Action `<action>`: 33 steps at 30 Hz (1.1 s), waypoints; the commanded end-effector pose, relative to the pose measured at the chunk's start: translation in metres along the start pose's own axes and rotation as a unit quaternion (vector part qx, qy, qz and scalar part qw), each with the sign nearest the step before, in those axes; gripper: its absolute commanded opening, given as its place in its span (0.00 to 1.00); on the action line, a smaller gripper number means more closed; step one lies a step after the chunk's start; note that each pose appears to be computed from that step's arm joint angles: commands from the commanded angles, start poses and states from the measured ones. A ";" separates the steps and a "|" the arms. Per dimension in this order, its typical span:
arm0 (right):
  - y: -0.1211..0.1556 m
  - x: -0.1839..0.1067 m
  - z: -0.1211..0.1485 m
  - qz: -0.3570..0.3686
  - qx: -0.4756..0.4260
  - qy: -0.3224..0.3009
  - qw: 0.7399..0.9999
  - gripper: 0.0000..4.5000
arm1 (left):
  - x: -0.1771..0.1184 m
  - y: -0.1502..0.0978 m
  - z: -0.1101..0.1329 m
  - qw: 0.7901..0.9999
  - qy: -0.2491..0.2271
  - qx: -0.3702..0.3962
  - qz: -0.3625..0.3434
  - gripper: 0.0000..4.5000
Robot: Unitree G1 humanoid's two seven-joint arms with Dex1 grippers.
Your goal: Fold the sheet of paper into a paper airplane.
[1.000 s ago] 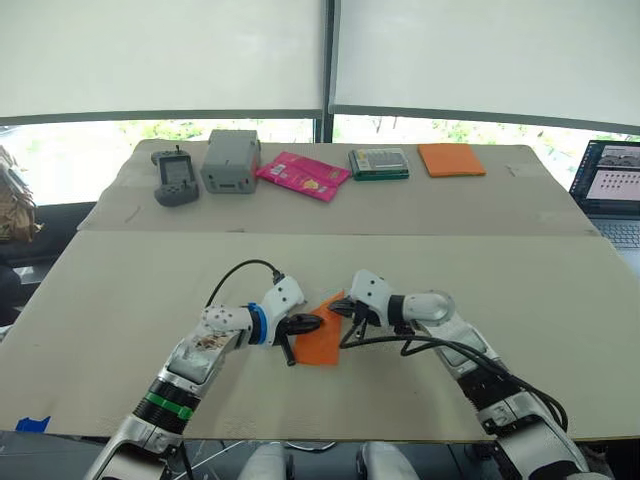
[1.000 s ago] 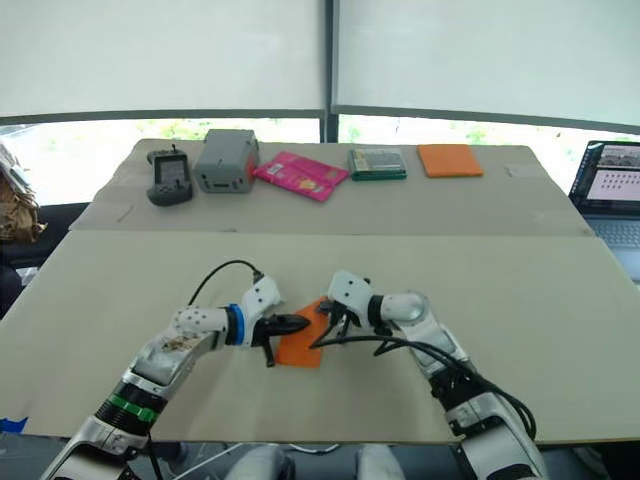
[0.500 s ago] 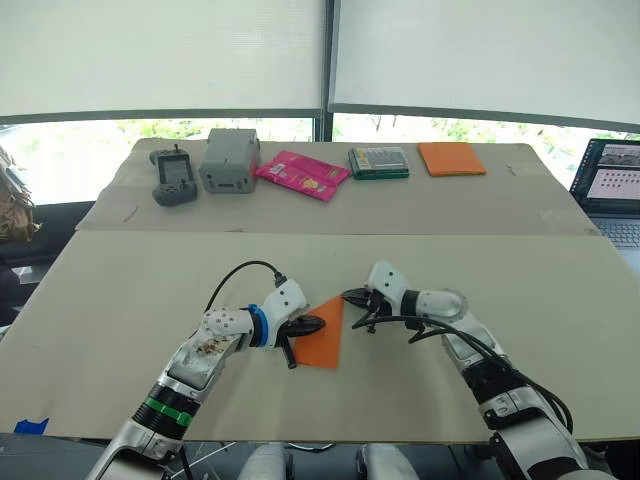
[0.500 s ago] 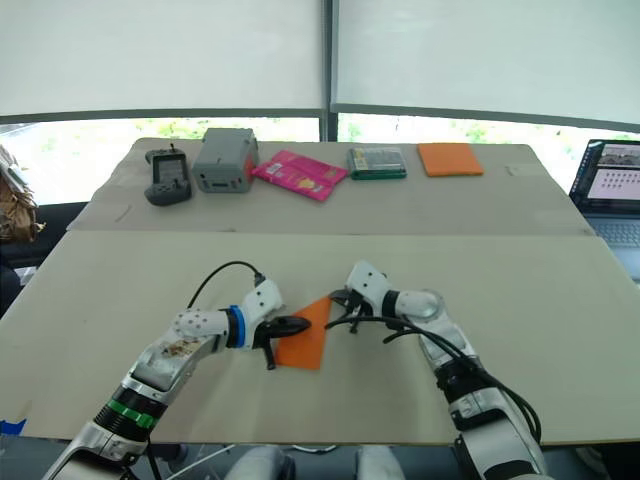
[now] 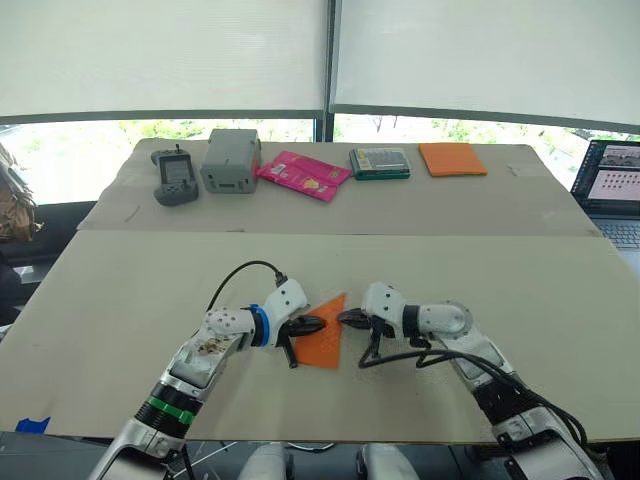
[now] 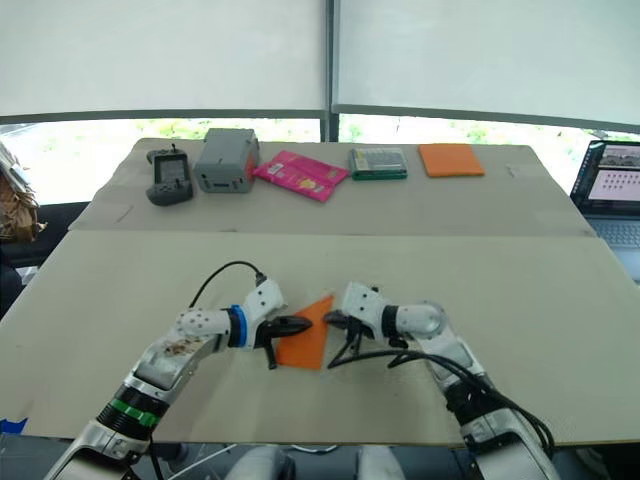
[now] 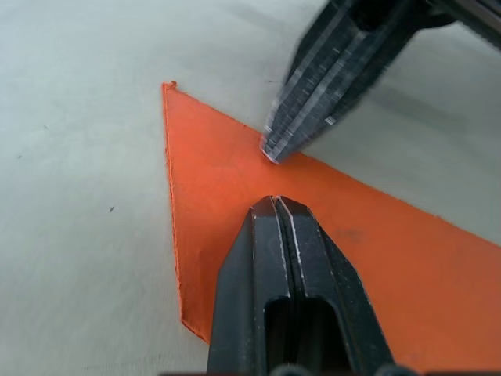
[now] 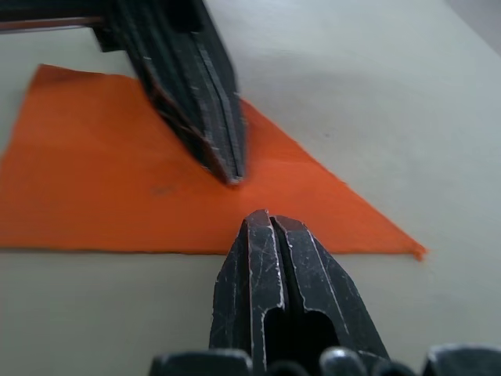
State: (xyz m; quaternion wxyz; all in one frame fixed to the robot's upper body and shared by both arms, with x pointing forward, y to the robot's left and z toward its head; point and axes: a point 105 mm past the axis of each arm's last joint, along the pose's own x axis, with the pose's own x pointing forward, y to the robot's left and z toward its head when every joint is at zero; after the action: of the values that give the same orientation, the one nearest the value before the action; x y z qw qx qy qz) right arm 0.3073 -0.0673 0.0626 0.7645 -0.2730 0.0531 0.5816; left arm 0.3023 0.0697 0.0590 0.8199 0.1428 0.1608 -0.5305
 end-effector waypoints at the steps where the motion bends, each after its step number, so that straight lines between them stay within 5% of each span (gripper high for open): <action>1: 0.031 0.007 -0.013 0.060 0.019 0.032 0.997 0.00 | 0.006 -0.005 -0.021 0.999 0.041 -0.022 -0.001 0.01; 18: 0.091 -0.007 0.001 0.128 0.079 0.046 0.988 0.00 | 0.008 -0.015 -0.024 0.998 0.049 -0.029 -0.026 0.01; 28: 0.032 -0.026 0.052 0.022 0.047 -0.003 0.999 0.00 | 0.005 -0.004 -0.016 0.998 0.030 -0.047 -0.008 0.01; 33: 0.028 -0.015 0.049 0.018 0.023 0.019 0.999 0.00 | 0.002 0.006 -0.015 0.998 0.028 -0.047 0.008 0.01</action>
State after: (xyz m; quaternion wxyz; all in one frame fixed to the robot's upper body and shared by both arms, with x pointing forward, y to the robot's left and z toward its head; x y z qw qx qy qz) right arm 0.2654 -0.0577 0.0991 0.7626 -0.2535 0.0954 0.5874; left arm 0.3044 0.0657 0.0622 0.8216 0.1195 0.1678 -0.5316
